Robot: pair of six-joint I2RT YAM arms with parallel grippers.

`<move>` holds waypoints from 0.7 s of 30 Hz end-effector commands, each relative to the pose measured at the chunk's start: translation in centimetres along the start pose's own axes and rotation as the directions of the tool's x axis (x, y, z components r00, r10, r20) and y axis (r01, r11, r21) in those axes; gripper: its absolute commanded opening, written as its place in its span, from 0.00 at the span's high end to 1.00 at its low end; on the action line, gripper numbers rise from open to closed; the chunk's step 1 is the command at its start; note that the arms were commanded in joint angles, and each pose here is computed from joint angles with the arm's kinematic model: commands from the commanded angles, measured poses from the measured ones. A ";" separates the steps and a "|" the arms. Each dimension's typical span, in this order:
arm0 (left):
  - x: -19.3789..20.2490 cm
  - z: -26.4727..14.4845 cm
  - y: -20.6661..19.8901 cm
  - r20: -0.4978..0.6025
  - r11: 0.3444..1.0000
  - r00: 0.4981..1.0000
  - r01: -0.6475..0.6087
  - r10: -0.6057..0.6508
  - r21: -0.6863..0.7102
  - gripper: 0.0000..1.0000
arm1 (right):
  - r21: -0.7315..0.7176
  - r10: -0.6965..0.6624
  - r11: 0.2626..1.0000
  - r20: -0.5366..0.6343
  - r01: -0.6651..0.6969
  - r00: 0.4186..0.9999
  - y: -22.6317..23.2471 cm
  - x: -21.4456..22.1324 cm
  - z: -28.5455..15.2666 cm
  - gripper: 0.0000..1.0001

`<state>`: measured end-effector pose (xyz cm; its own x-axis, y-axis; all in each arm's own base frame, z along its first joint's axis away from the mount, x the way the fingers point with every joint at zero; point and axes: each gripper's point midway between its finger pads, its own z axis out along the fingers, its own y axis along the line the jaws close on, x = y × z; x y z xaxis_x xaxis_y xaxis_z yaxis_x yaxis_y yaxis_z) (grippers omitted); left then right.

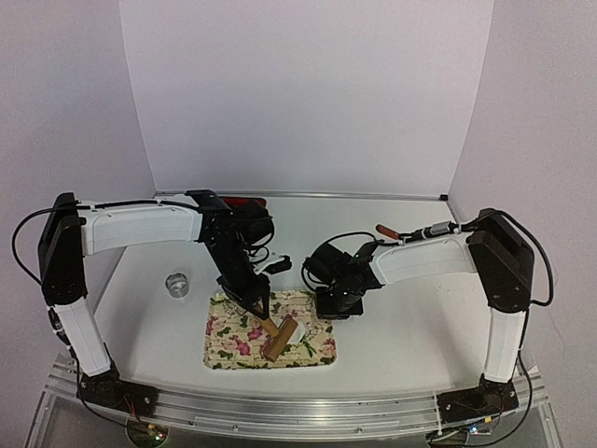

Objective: Roll out the dumpling wrappers from the dough

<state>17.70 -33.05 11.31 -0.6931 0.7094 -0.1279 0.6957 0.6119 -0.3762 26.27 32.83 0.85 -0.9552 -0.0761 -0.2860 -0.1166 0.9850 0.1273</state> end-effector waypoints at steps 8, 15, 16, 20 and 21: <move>0.9 0.7 3.4 -0.066 0.982 0.997 0.025 -0.038 -0.185 1.00 | 0.108 -0.008 0.994 0.020 0.006 1.000 -2.7 0.2 -0.9 1.00; 1.6 1.0 5.8 -0.070 0.962 0.991 0.091 -0.113 -0.257 1.00 | 0.109 -0.008 0.994 0.025 0.005 1.000 -2.7 0.2 -1.1 1.00; 1.6 0.8 6.2 -0.066 0.959 0.990 0.102 -0.124 -0.264 1.00 | 0.109 -0.008 0.994 0.025 0.005 1.000 -2.7 0.2 -1.1 1.00; 1.8 0.3 7.4 -0.053 0.951 0.986 0.139 -0.160 -0.276 1.00 | 0.110 -0.007 0.994 0.024 0.004 1.000 -2.8 0.2 -1.1 1.00; 1.9 0.3 7.6 -0.053 0.950 0.985 0.143 -0.164 -0.276 1.00 | 0.110 -0.006 0.994 0.024 0.004 1.000 -2.8 0.2 -1.1 1.00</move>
<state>18.88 -32.38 10.91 -0.7286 0.6771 -0.1036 0.6652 0.6634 -0.3427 26.33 32.68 0.83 -0.9546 -0.0594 -0.2919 -0.1009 0.9865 0.1291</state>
